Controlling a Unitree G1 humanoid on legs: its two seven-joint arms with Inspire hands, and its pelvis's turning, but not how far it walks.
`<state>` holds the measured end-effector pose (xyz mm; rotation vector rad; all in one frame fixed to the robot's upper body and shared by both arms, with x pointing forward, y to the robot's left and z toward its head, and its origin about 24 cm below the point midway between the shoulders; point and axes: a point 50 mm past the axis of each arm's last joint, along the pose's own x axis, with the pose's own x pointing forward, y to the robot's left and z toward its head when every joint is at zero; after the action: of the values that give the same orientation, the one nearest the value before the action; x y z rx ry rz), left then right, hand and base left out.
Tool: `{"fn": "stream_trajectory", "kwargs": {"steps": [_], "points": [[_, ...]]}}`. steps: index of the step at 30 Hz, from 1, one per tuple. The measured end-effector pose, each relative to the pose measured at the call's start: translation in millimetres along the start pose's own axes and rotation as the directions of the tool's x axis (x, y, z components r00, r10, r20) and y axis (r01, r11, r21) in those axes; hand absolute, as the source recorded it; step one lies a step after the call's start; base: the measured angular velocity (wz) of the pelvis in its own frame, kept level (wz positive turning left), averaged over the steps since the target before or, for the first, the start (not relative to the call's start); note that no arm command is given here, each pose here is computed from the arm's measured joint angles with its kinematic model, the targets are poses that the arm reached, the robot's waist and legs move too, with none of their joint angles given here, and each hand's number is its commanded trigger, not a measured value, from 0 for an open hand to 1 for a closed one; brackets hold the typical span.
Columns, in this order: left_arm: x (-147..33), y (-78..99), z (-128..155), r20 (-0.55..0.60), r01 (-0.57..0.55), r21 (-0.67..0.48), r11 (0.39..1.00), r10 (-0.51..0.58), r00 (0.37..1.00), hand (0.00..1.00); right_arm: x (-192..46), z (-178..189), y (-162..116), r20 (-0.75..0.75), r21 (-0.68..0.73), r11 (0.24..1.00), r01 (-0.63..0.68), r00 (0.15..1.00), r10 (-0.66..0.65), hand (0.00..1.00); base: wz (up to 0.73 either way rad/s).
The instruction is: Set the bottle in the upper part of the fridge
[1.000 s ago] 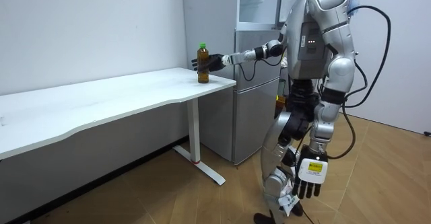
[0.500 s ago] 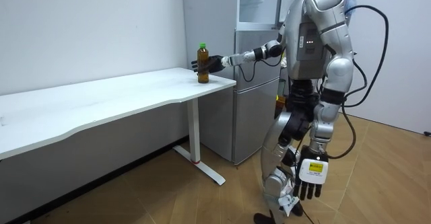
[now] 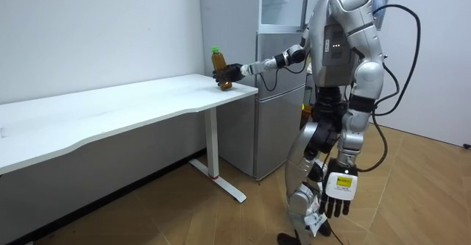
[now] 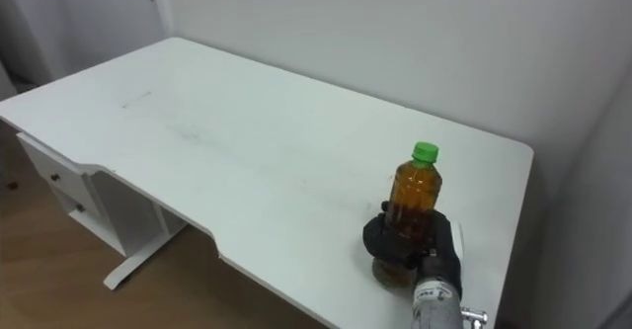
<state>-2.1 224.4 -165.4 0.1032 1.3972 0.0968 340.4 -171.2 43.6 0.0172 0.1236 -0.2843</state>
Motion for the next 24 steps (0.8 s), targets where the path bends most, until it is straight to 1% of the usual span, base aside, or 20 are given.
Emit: {"fn": "stream_trajectory", "kwargs": {"steps": [10, 15, 18, 21, 24], "points": [[-0.4, 4.7, 2, 0.020, -0.012, -0.049, 0.999, 0.013, 1.000, 0.00, 3, 4, -7, 0.004, -0.039, 0.999, -0.036, 0.999, 0.036, 1.00, -0.01], [-0.8, 8.2, 2, 0.022, -0.026, -0.058, 0.998, 0.027, 0.999, 0.00, -2, 14, -7, 0.046, -0.045, 0.994, -0.097, 0.994, 0.099, 1.00, -0.08], [-1.3, 11.7, -1, 0.013, -0.036, -0.061, 0.997, 0.037, 0.999, 0.00, -9, 23, -4, 0.091, -0.032, 0.988, -0.148, 0.984, 0.150, 1.00, -0.22], [-2.0, 15.7, -3, 0.013, -0.051, -0.076, 0.996, 0.052, 0.999, 0.00, -19, 30, 1, 0.137, -0.016, 0.979, -0.202, 0.970, 0.202, 1.00, -0.20], [-2.7, 20.6, -4, 0.013, -0.073, -0.091, 0.993, 0.074, 0.997, 0.00, -32, 32, 0, 0.173, -0.005, 0.970, -0.242, 0.955, 0.239, 1.00, -0.07]]}}
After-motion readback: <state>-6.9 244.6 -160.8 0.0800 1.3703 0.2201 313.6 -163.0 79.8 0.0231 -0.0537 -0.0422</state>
